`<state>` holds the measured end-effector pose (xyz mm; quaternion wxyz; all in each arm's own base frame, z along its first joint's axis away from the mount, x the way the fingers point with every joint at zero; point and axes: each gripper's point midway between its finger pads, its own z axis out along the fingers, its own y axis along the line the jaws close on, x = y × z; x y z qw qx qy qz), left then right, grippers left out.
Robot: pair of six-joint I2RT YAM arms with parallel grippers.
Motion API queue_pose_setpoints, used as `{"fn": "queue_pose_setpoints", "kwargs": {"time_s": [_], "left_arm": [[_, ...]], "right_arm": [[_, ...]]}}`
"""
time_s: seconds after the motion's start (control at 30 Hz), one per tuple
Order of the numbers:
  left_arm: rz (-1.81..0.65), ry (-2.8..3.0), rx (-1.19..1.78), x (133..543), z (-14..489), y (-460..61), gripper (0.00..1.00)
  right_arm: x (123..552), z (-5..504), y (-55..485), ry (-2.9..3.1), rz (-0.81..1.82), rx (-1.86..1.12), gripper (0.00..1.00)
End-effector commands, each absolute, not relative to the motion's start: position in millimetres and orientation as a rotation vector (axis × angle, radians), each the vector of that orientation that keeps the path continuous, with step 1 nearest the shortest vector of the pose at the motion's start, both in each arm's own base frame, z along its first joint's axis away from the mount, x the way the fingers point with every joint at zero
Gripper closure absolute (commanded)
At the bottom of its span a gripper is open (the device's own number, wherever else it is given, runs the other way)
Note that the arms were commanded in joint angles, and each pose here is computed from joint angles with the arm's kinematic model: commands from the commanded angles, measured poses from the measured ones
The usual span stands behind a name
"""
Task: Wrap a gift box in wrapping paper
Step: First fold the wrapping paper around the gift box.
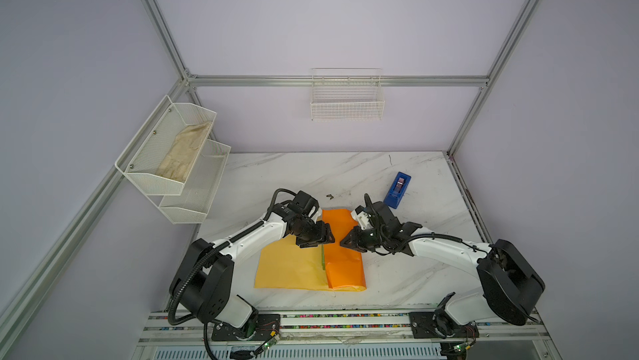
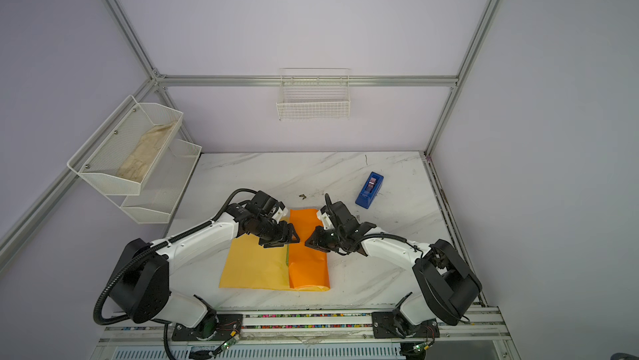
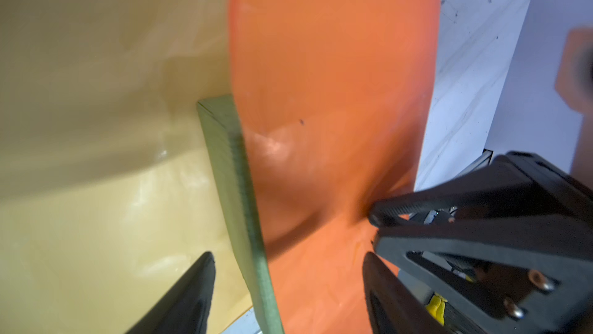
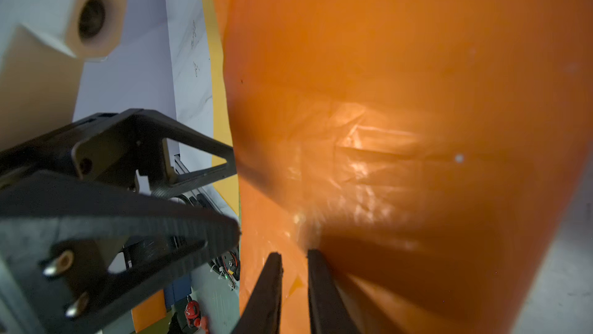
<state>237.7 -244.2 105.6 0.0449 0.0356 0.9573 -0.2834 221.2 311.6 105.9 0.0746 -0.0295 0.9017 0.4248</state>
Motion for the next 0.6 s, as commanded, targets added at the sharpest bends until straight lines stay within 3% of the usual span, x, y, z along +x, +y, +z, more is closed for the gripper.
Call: {"fn": "queue_pose_setpoints", "kwargs": {"time_s": [0.0,0.27,0.57], "left_arm": [[-0.799,2.975,0.152,218.1,100.8,-241.9,0.28],[-0.73,3.044,0.198,203.0,79.5,-235.7,0.34],[-0.533,3.115,0.149,200.5,59.8,-214.3,0.5]], "right_arm": [[218.5,88.5,306.6,2.762,1.219,-0.046,0.8],[220.1,91.6,307.2,2.763,1.208,-0.058,0.79],[246.9,142.1,288.0,2.631,1.172,0.04,0.7]]}}
